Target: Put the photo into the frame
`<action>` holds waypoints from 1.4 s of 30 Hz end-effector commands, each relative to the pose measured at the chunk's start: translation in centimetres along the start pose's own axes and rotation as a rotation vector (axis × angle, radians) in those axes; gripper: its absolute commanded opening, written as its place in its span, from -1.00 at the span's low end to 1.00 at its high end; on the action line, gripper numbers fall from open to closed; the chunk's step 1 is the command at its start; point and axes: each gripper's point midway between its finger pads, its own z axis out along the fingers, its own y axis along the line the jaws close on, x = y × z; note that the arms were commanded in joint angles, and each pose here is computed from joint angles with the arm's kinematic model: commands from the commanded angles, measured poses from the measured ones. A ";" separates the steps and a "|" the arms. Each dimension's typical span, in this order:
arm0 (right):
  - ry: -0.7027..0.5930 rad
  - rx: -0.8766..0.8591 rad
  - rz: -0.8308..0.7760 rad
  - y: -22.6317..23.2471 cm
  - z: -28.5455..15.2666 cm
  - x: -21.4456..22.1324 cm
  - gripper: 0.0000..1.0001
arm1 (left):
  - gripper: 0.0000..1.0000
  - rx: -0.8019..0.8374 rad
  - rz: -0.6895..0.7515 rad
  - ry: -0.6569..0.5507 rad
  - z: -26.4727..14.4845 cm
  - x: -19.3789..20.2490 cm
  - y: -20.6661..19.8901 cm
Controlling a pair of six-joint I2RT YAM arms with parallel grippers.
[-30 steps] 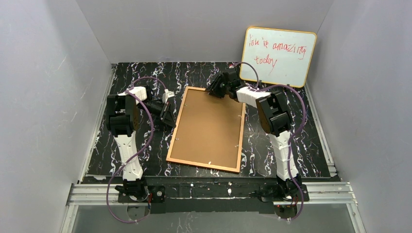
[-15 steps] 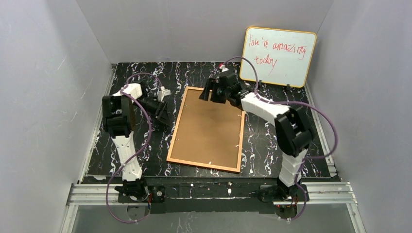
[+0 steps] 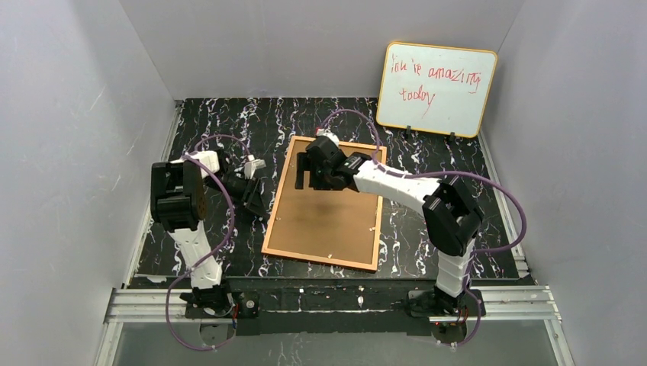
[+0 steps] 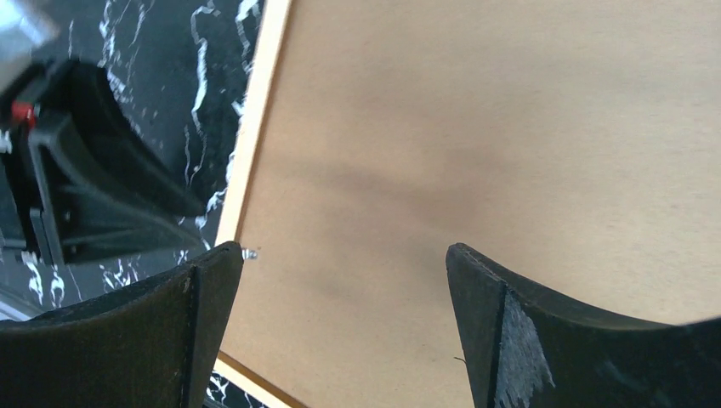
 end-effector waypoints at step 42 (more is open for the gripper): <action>-0.038 0.277 -0.200 5.0 10.1 0.3 0.14 | 0.26 -0.252 -0.070 -0.334 -13.6 -1.8 4.0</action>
